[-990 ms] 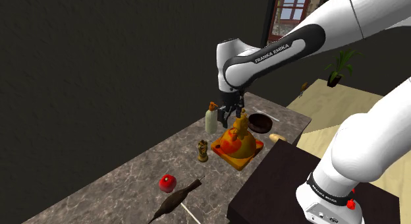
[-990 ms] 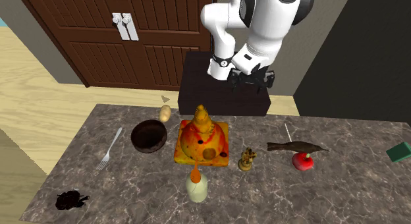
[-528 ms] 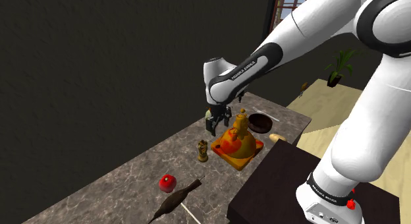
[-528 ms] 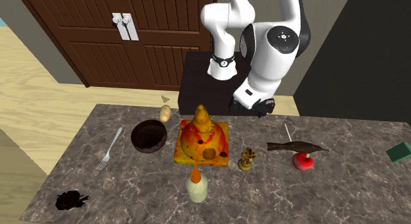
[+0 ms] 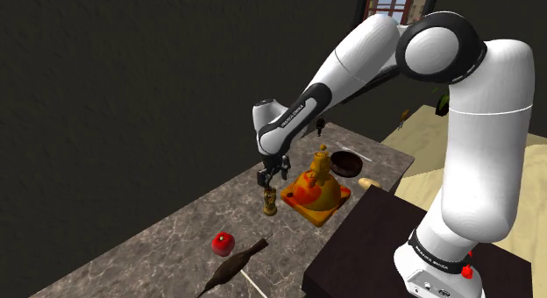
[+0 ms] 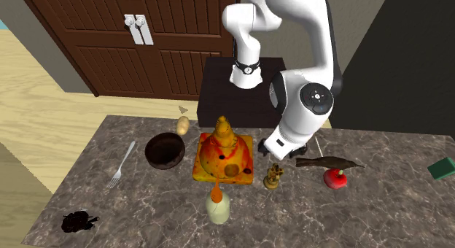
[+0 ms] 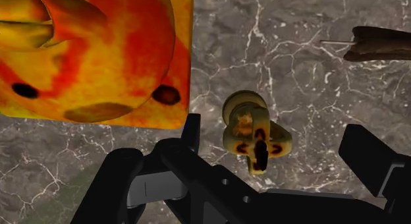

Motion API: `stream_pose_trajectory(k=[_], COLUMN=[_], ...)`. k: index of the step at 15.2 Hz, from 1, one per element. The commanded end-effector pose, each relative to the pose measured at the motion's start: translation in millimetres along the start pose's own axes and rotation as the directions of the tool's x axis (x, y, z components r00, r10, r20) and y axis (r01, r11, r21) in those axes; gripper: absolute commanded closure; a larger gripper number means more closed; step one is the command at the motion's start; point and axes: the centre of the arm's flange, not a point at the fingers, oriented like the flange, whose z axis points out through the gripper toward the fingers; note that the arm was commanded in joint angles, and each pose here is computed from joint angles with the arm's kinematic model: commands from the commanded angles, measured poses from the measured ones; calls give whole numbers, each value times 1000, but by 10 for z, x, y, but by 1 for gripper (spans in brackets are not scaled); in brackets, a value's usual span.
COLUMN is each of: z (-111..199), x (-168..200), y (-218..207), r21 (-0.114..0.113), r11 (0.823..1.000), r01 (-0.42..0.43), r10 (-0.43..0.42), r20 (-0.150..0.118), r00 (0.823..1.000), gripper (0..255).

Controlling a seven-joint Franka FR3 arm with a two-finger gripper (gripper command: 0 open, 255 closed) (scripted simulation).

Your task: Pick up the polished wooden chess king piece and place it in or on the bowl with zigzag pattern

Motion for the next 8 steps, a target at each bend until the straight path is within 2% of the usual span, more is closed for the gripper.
stream_pose_trajectory(k=[1,8], z=[216,574], x=[167,206], y=[-53,-66], r21=[2,3], r11=[1000,1000], r01=[0,0], r10=[0,0], r20=[3,4], r00=[1000,1000], gripper=[0,0])
